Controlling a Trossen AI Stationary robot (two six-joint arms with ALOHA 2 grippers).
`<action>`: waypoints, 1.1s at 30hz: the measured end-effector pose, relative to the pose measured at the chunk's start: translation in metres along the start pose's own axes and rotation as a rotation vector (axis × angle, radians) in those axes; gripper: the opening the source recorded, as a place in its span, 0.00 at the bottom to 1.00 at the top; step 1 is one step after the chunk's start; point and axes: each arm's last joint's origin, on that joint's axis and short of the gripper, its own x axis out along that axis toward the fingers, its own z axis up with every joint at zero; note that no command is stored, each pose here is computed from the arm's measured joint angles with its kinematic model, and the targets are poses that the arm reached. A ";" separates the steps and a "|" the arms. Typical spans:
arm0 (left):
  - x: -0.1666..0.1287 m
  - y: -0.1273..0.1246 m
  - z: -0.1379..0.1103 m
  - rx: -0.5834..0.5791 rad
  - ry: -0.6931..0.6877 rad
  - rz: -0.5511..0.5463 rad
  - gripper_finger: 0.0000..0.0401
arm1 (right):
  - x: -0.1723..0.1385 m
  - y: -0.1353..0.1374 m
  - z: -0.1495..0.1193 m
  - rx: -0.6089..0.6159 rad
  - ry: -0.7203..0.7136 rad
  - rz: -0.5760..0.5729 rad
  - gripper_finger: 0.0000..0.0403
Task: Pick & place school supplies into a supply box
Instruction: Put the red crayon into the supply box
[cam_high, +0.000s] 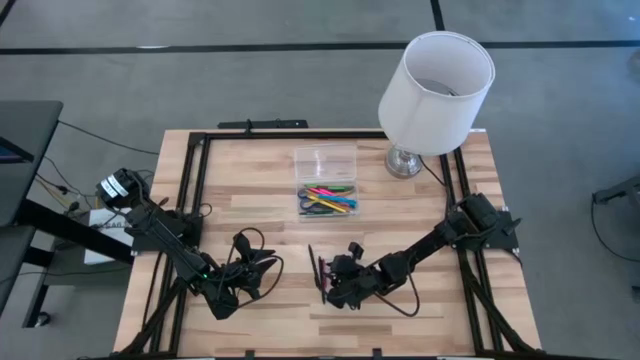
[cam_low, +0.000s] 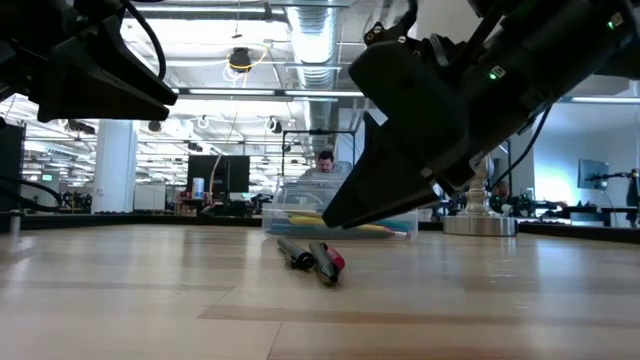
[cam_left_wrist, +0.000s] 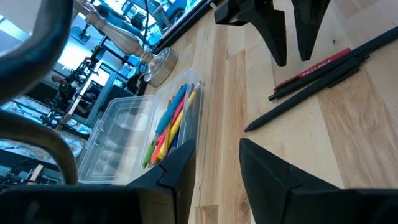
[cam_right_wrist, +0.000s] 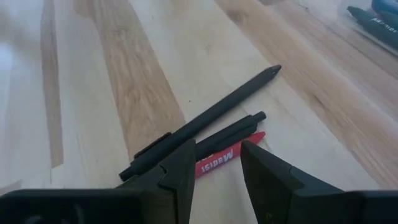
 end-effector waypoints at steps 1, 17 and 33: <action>0.000 0.000 0.000 0.000 0.000 0.000 0.30 | 0.000 0.000 0.000 -0.009 -0.002 -0.001 0.30; 0.000 0.000 0.000 0.000 0.000 0.000 0.30 | 0.001 -0.002 0.003 -0.085 -0.056 -0.061 0.30; 0.000 0.000 0.000 0.000 0.001 -0.008 0.30 | 0.015 0.004 -0.013 -0.053 -0.046 -0.026 0.30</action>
